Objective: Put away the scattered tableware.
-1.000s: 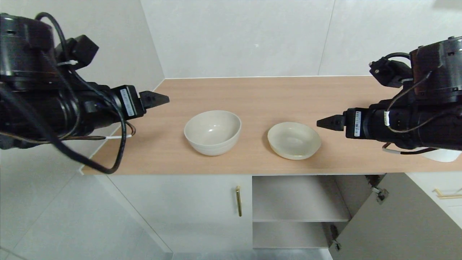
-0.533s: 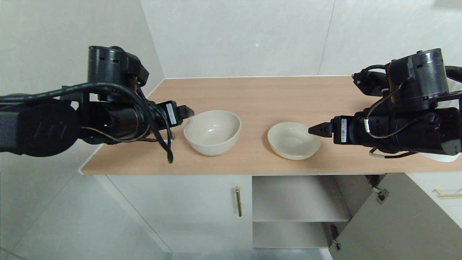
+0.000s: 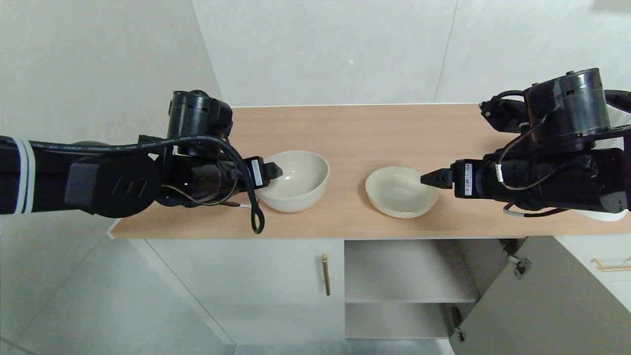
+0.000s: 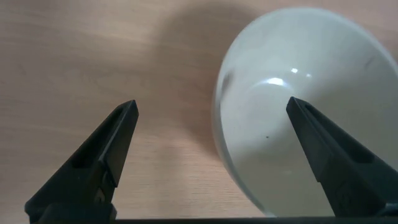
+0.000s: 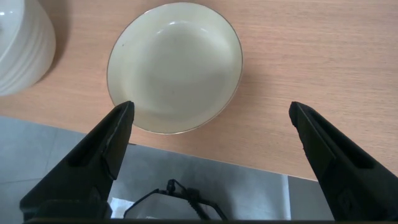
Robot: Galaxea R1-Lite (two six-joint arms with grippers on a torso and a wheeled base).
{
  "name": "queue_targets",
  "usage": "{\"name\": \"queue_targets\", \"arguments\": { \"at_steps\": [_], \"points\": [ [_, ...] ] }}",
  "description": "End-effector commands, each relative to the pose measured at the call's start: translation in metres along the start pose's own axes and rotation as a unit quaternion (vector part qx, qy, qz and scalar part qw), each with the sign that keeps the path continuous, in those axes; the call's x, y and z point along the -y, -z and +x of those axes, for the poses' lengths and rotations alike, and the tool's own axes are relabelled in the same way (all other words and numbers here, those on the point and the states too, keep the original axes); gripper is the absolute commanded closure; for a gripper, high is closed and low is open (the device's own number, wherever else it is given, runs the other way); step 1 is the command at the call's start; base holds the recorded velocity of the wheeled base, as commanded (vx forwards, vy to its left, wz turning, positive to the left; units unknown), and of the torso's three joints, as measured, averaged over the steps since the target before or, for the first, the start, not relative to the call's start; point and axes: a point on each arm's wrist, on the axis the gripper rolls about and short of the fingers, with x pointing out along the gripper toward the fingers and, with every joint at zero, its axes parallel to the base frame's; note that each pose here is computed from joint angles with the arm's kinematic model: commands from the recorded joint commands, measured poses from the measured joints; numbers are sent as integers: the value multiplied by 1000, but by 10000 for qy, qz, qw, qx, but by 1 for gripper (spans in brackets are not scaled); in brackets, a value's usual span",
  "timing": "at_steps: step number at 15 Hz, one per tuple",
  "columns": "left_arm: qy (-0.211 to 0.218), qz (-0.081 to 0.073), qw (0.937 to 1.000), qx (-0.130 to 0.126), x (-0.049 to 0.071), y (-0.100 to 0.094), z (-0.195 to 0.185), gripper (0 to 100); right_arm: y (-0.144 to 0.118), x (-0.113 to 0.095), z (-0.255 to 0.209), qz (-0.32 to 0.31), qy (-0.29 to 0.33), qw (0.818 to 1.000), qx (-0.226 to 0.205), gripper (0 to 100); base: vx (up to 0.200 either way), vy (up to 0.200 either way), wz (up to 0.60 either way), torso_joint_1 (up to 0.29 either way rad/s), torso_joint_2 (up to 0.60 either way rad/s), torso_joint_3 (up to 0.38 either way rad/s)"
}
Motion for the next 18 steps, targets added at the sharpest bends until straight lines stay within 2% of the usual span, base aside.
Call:
{"name": "queue_targets", "arguments": {
  "at_steps": [1, 2, 3, 7, 13, 15, 18],
  "points": [
    [-23, 8, 10000, -41, 0, 2, 4, 0, 0, 0, 0, -2, 5, 10000, -7, 0, 0, 0, 0, 0, 0, 0],
    [-19, 13, 10000, -49, 0, 3, 5, 0, 0, 0, 0, -2, 5, 10000, -7, 0, 0, 0, 0, 0, 0, 0],
    [-21, 2, 10000, -33, 1, 2, 6, 100, 0, 0, 0, -2, 5, 10000, -7, 0, 0, 0, 0, 0, 0, 0],
    [71, -54, 9999, 95, 3, -3, -7, 100, 0, 0, 0, 8, 3, 10000, 0, 0, 0, 0, 0, 0, 0, 0],
    [298, -122, 9989, 346, -3, -12, -46, 100, 3, -2, 17, 79, 134, 9999, -17, 0, 0, 0, 0, 0, 0, 0],
    [620, -154, 9969, 453, -5, -12, -55, 100, 8, -3, 42, 60, 751, 9971, -48, 0, 0, 0, 0, 0, 0, 0],
    [851, -134, 9950, 497, -5, -11, -64, 100, 14, -6, 67, 149, 1133, 9934, -81, 0, 0, 0, 0, 0, 0, 0]
  ]
}}
